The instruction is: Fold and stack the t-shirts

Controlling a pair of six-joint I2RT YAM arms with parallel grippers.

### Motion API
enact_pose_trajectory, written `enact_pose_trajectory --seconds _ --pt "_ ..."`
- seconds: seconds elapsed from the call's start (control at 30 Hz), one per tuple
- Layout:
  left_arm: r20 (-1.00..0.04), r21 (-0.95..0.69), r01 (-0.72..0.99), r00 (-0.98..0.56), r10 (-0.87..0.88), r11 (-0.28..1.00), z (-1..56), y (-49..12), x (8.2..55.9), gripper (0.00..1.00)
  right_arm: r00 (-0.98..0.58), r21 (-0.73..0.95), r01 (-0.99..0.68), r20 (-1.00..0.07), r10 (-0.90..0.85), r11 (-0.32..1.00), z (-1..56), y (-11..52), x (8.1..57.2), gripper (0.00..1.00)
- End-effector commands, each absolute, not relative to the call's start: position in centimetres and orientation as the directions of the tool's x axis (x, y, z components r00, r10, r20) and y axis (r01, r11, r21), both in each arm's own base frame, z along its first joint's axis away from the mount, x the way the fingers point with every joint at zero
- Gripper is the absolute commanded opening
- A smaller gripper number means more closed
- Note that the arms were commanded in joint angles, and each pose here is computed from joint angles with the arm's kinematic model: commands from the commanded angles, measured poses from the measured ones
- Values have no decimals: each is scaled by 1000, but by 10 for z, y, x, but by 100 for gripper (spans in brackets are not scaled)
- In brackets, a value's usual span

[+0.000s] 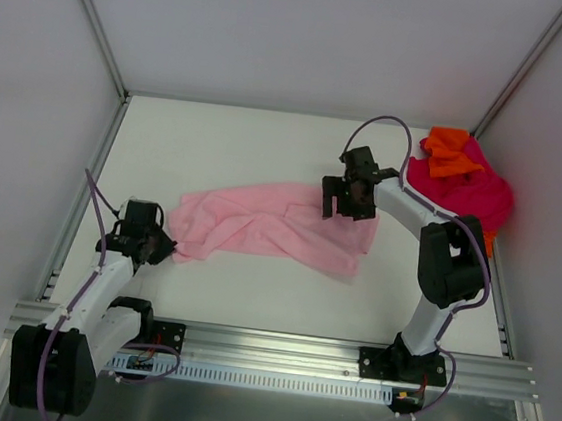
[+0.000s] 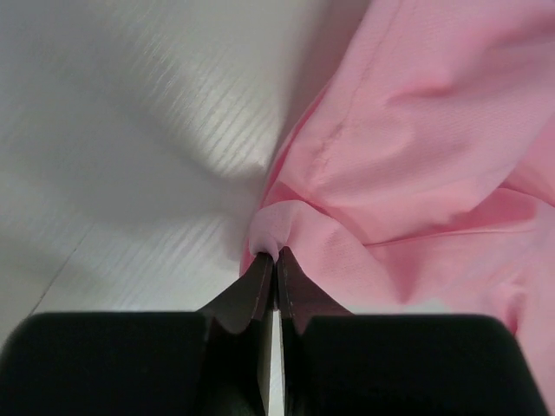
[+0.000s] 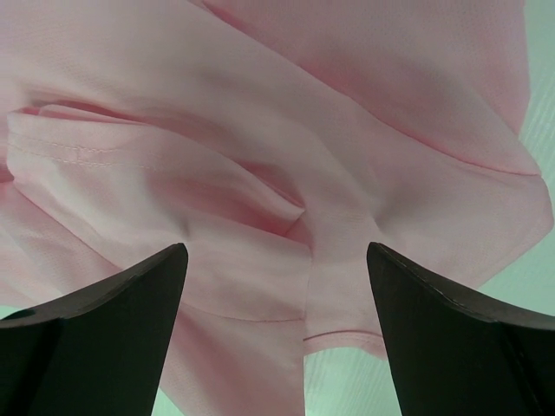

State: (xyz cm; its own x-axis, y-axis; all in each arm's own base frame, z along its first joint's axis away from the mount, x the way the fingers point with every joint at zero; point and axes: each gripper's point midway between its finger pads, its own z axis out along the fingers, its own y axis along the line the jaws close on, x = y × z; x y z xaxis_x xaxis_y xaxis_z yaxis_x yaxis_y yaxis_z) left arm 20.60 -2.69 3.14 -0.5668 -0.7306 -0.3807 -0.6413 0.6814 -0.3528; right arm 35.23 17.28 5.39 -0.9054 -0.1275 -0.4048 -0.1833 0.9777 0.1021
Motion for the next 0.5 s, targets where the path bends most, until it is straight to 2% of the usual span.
enact_pose_trajectory --seconds 0.0,0.2,0.4,0.47 --pt "-489 -408 -516 -573 -658 753 60 -27 230 0 -888 172 -209 -446 -113 963 68 189 357 90" --pt "-578 -402 -411 -579 -575 818 91 -26 244 0 -907 246 -215 -410 -100 945 57 205 333 87" --pt "-551 -426 -392 -603 -577 816 96 -35 251 0 -927 211 -230 -345 -148 950 24 212 307 64" --pt "-550 -429 -385 -606 -575 817 99 -36 253 0 -928 196 -226 -343 -149 954 23 211 306 44"
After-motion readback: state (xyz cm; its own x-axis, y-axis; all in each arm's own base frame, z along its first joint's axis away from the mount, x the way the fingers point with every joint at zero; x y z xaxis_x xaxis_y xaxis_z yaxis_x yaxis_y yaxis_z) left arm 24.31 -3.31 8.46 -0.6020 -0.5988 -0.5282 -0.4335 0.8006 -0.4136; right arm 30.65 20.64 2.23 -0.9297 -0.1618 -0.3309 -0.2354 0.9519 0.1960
